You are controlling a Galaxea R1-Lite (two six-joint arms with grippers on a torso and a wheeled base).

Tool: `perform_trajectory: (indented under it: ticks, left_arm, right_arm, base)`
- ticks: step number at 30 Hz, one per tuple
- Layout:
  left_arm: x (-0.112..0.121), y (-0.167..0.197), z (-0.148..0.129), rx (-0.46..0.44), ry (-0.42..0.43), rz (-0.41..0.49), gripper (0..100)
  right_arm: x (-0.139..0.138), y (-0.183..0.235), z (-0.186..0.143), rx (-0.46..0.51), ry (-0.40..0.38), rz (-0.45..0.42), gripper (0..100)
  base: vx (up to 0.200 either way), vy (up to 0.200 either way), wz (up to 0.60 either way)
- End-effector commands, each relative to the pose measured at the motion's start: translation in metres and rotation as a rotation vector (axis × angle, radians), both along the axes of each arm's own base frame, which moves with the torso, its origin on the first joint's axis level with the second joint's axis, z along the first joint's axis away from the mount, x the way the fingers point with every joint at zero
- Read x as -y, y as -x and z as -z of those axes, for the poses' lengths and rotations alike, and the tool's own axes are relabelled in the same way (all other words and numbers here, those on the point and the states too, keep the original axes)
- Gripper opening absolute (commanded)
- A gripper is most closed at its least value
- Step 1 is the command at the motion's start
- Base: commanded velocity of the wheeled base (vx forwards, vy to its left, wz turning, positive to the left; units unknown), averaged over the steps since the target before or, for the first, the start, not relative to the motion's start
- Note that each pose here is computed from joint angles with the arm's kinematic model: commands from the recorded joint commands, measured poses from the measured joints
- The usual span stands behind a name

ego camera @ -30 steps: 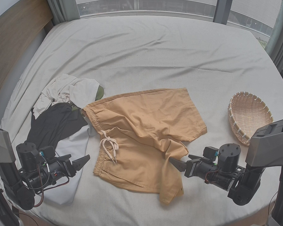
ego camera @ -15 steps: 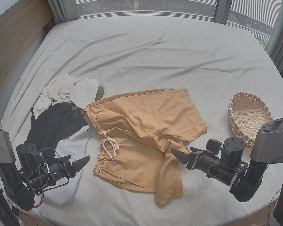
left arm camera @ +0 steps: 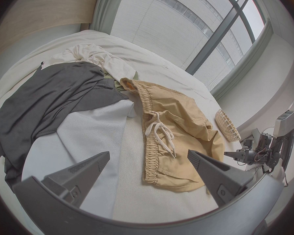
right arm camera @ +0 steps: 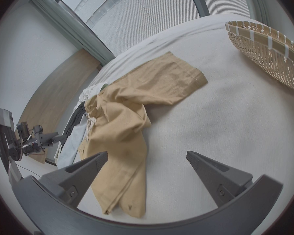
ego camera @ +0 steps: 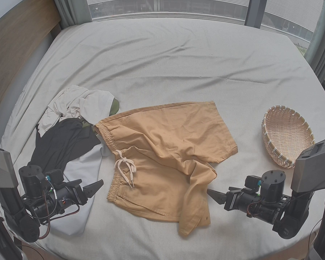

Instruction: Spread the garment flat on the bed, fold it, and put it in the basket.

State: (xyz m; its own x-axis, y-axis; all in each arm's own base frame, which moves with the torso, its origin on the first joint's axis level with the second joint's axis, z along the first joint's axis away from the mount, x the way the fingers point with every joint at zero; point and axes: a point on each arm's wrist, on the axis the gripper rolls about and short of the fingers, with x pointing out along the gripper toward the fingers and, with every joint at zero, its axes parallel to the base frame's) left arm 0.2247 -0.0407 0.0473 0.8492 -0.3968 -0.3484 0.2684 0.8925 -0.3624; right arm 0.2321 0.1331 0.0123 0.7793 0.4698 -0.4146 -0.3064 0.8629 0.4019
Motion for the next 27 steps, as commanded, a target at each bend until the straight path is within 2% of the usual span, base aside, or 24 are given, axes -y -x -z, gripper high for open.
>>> perform_trajectory:
  ticks: [1, 13, 17, 18, 27]
  left_arm:
    - [0.0, 0.0, 0.0, 0.003, 0.001, 0.001, 100]
    - [0.001, -0.001, 0.0, 0.003, 0.001, 0.004, 100]
    - [0.001, 0.0, 0.0, 0.0, 0.0, 0.004, 100]
    - [0.001, 0.0, 0.0, 0.0, 0.0, 0.003, 100]
    - [0.001, 0.001, 0.0, 0.0, 0.0, 0.003, 100]
  right_arm:
    - [-0.005, 0.003, 0.015, -0.046, 0.028, -0.021, 100]
    - [-0.018, -0.01, 0.023, -0.033, 0.008, -0.038, 100]
    - [-0.027, -0.012, 0.023, -0.047, -0.052, -0.043, 100]
    - [-0.029, -0.012, 0.022, -0.049, -0.065, -0.047, 0]
    - [-0.037, -0.014, 0.02, -0.037, -0.09, -0.057, 0]
  base:
    - [0.0, 0.0, 0.0]
    - [0.0, 0.0, 0.0]
    - [0.0, 0.0, 0.0]
    - [0.0, 0.0, 0.0]
    - [0.0, 0.0, 0.0]
